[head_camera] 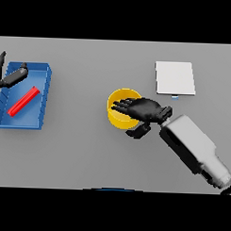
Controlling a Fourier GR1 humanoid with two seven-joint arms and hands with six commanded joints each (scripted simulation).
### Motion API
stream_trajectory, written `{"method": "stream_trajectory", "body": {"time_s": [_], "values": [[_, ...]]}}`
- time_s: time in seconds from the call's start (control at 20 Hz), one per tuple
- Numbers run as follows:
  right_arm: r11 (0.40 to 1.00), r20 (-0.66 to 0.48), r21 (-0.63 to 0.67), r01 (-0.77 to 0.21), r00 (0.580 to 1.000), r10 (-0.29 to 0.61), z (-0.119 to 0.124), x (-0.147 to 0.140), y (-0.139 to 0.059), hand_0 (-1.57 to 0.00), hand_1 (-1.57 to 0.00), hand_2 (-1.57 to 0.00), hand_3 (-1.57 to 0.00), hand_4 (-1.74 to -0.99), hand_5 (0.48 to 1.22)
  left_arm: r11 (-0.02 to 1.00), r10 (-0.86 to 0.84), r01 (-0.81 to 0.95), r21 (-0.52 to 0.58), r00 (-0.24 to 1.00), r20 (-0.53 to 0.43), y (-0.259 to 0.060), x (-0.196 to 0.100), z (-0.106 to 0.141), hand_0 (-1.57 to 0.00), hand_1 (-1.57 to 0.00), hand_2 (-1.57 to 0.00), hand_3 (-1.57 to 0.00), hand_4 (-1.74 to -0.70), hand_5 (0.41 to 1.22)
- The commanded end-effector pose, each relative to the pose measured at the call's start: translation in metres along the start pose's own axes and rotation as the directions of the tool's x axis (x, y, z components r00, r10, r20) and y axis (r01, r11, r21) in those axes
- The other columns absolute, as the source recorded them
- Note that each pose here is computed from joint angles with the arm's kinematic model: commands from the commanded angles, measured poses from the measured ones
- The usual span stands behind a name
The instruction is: Pick up the red beaker and tilt it to pour out 1 green nut into yellow bowl. Pick up the yellow bowl and place it on the metallic measuring scale.
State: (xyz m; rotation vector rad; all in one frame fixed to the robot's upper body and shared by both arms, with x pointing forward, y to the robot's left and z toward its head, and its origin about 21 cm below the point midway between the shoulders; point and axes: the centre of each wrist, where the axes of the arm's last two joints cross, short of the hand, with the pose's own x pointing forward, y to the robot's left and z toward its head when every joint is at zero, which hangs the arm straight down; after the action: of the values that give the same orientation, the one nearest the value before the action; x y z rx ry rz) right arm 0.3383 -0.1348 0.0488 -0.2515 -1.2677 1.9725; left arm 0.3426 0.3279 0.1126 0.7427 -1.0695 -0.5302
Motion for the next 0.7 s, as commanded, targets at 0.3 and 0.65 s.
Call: {"method": "stream_trajectory", "body": {"time_s": [0.3,0.65], "values": [[0.998,-0.027,0.038,-0.048,0.998,0.049,-0.0078,0.0037,0.0002,-0.26,-0.24,-0.23,-0.25,-1.387,0.9,1.0,0.004,-0.004,-0.011,1.0,0.015,-0.0053,0.0019,0.0021,0.0,0.0,0.0,0.0,-0.79,0.722],[0.994,0.0,0.107,-0.021,1.0,0.021,-0.0023,0.0013,-0.0008,-1.29,-1.27,-1.26,-1.02,-1.649,1.154,1.0,0.008,-0.008,0.001,1.0,0.01,0.0026,0.0006,0.0045,0.0,0.0,0.0,0.0,-0.8,0.727]]}}
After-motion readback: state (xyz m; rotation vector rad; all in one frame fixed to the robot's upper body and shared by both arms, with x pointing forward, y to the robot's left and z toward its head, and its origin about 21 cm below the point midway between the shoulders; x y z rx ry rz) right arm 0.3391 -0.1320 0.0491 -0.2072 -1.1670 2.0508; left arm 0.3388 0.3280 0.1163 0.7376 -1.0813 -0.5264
